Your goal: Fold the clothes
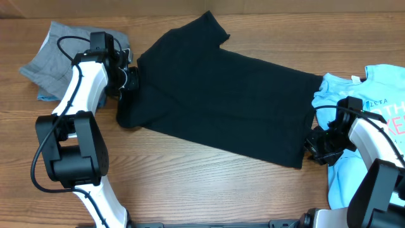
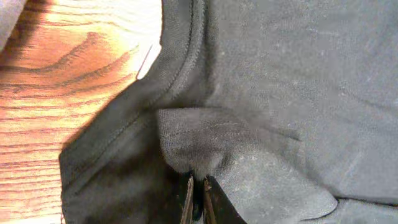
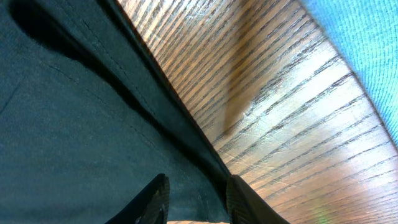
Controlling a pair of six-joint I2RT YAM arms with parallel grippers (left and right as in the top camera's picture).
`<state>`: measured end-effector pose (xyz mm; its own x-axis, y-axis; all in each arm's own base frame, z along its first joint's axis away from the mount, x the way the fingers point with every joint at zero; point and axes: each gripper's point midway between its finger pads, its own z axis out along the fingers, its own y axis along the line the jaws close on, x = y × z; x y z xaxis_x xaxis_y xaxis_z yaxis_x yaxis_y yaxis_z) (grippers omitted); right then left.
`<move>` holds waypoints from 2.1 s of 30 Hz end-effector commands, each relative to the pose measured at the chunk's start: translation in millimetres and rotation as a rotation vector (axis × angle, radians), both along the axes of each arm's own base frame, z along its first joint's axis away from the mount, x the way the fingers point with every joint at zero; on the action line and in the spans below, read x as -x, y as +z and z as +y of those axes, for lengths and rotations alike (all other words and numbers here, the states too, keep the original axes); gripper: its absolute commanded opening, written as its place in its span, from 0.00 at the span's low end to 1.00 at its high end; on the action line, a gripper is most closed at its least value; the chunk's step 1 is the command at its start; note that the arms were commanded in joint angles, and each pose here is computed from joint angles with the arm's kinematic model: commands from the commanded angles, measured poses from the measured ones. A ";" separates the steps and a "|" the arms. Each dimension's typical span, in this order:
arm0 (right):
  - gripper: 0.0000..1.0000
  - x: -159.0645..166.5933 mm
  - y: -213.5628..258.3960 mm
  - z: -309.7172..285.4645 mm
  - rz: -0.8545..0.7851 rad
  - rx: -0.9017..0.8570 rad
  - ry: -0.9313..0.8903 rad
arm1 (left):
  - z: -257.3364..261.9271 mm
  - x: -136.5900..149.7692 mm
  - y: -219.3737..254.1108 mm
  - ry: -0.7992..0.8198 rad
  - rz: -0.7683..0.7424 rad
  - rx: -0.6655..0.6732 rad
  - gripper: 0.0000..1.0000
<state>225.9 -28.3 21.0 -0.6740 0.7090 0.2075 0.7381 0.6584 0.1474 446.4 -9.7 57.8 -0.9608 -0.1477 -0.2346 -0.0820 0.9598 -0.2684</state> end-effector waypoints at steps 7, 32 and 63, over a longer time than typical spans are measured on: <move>0.34 -9.9 8.9 -2.7 -0.046 0.006 0.002 | -4.7 -7.7 3.9 -0.033 -0.029 0.020 0.06; 0.35 -20.1 8.4 -5.9 -0.086 0.019 -0.005 | -19.2 -62.8 29.4 0.001 -0.263 0.066 0.33; 0.66 -5.1 8.3 -1.1 -0.017 0.000 -0.030 | 11.3 41.6 -38.7 -0.224 0.090 -0.063 0.52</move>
